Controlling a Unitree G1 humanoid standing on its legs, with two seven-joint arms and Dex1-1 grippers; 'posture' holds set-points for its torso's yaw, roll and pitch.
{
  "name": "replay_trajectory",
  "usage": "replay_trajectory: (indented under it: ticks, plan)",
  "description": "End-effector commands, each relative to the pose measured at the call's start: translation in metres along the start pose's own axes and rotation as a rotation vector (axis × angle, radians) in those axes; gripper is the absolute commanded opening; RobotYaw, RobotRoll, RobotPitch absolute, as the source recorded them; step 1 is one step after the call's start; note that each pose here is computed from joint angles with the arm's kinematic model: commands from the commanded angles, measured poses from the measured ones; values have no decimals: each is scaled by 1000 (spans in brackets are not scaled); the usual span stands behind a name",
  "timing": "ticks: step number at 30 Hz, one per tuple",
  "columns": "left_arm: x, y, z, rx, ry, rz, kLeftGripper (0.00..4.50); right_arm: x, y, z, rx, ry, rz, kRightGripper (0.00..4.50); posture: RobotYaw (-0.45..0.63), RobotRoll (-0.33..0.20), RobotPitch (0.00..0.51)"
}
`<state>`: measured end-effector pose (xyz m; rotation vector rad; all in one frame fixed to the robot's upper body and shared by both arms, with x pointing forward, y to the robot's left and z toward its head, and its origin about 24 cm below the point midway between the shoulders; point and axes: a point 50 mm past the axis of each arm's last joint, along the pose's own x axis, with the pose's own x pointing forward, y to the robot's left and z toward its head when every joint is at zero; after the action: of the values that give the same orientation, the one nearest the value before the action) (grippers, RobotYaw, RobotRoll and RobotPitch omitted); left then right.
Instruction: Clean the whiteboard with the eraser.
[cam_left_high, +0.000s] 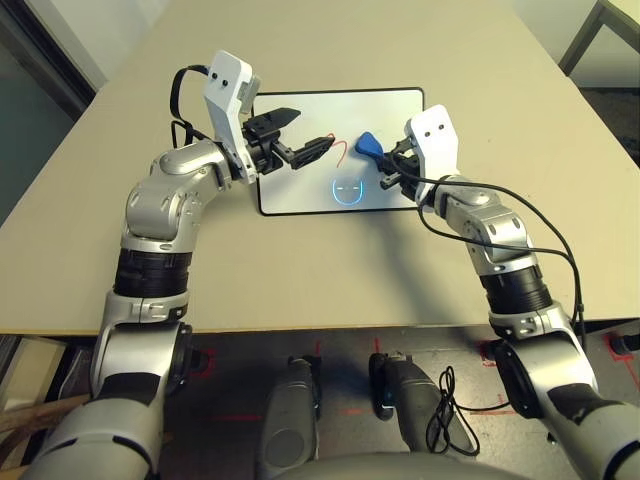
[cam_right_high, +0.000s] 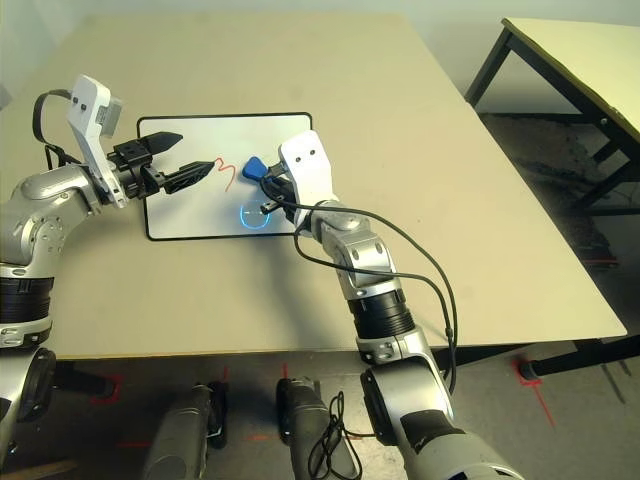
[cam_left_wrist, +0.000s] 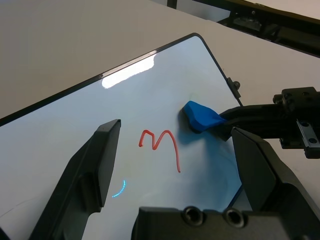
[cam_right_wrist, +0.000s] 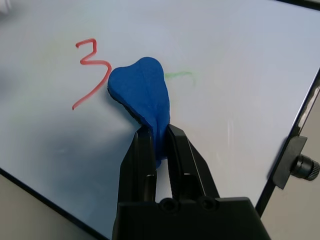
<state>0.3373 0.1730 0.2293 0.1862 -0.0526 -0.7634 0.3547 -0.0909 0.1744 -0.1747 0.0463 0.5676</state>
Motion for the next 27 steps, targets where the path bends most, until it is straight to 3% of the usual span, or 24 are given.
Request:
replay_trajectory:
  ticks: [1,10,19,27]
  plan:
    - [2,-3,-2,-7,12,-18,4500,5,-7,5,-12,-6,-37,228,49,0,225]
    - [-1,-9,-5,-19,22,-27,4500,9,-19,34,-39,-90,-76,228,53,0,241]
    - [-6,-13,-6,-29,32,-23,4500,3,6,-1,-28,12,17,222,65,0,260]
    - [-7,-16,-8,-39,37,-27,4500,-4,23,-8,-24,51,83,222,61,0,274]
